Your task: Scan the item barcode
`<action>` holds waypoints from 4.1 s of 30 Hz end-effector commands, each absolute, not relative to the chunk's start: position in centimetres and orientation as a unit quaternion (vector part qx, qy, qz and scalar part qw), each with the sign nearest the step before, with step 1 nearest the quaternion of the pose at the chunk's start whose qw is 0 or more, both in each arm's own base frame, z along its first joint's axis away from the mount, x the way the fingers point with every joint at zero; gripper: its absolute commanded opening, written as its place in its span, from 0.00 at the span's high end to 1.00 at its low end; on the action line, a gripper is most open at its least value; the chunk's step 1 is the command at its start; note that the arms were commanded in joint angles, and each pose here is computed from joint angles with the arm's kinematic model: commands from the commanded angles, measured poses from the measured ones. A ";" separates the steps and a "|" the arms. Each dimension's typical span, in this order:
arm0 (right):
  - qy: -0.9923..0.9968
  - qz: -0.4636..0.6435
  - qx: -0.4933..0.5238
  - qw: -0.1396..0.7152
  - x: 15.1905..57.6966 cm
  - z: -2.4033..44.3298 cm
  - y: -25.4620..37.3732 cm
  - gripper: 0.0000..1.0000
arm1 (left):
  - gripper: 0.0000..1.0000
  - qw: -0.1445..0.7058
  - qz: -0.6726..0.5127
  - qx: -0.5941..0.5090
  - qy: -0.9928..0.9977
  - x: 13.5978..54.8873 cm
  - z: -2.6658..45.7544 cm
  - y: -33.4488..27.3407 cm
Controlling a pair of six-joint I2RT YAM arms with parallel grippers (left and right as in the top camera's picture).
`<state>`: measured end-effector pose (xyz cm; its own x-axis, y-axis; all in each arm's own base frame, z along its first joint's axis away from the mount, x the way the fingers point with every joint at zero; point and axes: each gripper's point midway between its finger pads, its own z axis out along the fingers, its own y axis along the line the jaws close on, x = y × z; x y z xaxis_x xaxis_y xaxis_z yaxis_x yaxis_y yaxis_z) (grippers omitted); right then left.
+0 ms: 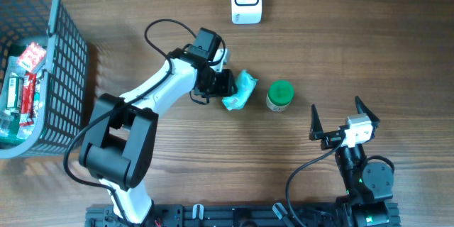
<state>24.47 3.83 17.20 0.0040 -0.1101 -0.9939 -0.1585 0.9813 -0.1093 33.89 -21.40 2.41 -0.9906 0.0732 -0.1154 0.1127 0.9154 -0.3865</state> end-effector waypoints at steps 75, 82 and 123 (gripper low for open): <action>0.704 0.021 -0.096 0.703 24.5 17.3 3.9 0.00 | 0.11 0.370 0.122 -0.365 0.846 37.4 32.5 24.6; 0.704 0.021 -0.096 0.703 24.5 17.3 3.9 0.00 | 0.03 0.187 0.135 -0.313 0.921 34.5 22.0 29.0; 0.704 0.021 -0.095 0.703 24.5 17.3 3.9 0.00 | 0.02 0.019 -0.099 -0.314 0.944 31.8 2.7 28.3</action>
<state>24.47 3.83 17.20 0.0040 -0.1101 -0.9939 -0.1585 0.9813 -0.1093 30.56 30.51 3.44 -0.8014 -0.5980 0.0114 -0.5979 0.8005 -0.0414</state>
